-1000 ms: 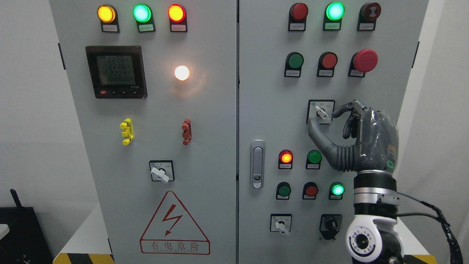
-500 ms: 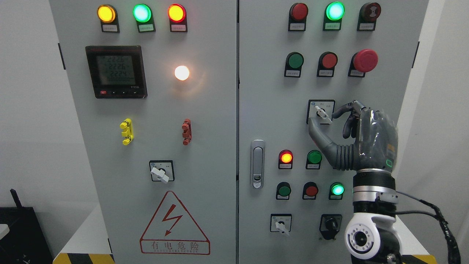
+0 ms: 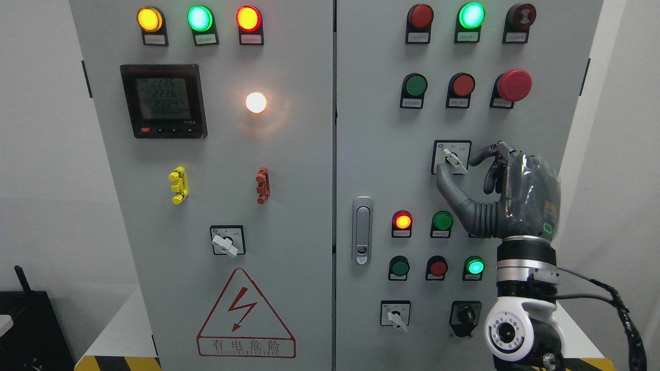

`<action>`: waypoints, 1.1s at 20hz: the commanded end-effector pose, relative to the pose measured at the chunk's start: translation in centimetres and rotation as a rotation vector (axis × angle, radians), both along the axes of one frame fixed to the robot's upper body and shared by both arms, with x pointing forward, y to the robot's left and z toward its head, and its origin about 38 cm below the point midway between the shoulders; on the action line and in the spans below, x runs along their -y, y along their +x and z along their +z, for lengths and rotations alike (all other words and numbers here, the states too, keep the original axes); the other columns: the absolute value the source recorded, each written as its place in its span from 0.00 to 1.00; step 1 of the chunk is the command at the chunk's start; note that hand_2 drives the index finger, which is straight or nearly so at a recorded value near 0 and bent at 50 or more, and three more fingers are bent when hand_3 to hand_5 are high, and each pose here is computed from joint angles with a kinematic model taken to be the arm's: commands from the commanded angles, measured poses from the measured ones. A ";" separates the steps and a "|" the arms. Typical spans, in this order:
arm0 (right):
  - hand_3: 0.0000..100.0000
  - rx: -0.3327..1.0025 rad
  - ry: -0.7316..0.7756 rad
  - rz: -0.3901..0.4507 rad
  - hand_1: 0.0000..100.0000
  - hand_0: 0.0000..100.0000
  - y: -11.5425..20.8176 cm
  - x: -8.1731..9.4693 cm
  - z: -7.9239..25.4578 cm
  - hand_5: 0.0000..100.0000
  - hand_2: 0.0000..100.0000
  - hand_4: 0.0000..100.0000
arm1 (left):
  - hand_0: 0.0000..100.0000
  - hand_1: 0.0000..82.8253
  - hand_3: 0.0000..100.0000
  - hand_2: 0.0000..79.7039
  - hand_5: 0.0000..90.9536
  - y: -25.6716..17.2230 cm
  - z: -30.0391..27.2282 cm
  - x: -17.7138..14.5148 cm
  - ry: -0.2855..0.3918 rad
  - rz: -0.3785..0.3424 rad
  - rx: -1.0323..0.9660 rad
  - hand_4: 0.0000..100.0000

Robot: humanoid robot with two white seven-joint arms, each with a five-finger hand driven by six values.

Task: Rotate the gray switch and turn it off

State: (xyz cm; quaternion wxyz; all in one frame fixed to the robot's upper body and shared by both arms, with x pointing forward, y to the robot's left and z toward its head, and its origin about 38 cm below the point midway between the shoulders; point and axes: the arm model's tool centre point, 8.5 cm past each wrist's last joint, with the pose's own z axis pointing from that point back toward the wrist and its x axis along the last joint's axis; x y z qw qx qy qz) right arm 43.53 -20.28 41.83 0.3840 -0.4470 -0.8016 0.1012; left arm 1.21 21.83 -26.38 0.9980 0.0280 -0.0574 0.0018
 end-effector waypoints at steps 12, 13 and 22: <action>0.97 -0.017 0.001 -0.001 0.40 0.13 0.6 -0.1 -0.2 1.00 0.59 1.00 | 0.12 0.47 0.00 0.00 0.00 1.4 0.0 0.0 -0.001 0.027 0.031 0.00; 0.97 -0.018 0.001 -0.001 0.40 0.13 0.6 -0.1 -0.2 1.00 0.59 1.00 | 0.12 0.47 0.00 0.00 0.00 1.4 0.0 0.0 -0.001 0.027 0.031 0.00; 0.97 -0.021 -0.001 -0.001 0.41 0.14 0.6 -0.1 -0.3 1.00 0.61 1.00 | 0.12 0.47 0.00 0.00 0.00 1.4 0.0 -0.1 0.000 0.027 0.031 0.00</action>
